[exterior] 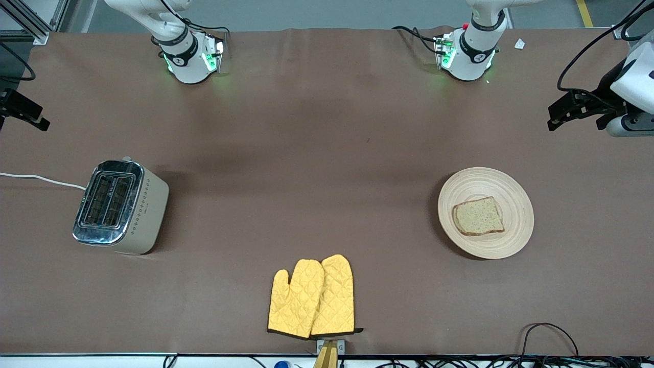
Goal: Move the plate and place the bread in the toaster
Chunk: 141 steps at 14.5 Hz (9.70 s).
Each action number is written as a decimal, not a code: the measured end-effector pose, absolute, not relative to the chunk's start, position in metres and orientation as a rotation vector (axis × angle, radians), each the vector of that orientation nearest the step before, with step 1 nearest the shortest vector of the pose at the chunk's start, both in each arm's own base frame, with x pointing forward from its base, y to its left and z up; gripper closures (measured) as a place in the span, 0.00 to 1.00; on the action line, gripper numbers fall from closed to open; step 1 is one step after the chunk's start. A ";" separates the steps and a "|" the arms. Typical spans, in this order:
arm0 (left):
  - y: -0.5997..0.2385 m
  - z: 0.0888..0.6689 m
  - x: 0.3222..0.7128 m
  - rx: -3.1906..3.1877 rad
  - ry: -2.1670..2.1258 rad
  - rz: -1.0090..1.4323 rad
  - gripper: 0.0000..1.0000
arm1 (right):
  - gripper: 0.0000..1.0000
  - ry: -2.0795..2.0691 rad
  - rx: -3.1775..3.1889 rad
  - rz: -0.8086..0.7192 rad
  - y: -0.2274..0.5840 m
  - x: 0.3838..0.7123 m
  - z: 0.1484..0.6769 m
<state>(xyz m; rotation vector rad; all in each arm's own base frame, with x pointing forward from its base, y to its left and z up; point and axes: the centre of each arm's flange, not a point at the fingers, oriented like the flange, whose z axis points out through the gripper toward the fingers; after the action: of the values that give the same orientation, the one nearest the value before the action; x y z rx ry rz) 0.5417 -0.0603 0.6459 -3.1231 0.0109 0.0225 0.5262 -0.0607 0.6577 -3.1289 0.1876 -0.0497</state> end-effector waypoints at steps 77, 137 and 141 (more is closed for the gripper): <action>-0.114 0.198 0.682 -4.006 0.928 0.373 0.90 | 0.00 0.193 -3.129 -0.015 -0.061 0.530 0.643; -0.167 0.599 0.592 -3.166 -0.127 -0.023 0.00 | 0.44 0.187 -3.003 0.169 0.391 0.564 0.237; -0.135 0.650 0.554 -3.101 -0.107 -0.021 0.00 | 0.44 0.202 -3.009 0.158 0.384 0.560 0.223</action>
<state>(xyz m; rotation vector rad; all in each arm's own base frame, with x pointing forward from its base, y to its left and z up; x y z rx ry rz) 0.5541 -0.1349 0.6496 -3.1005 -0.1069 -0.0214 0.5598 0.3841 0.2225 -3.0088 0.2024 0.1583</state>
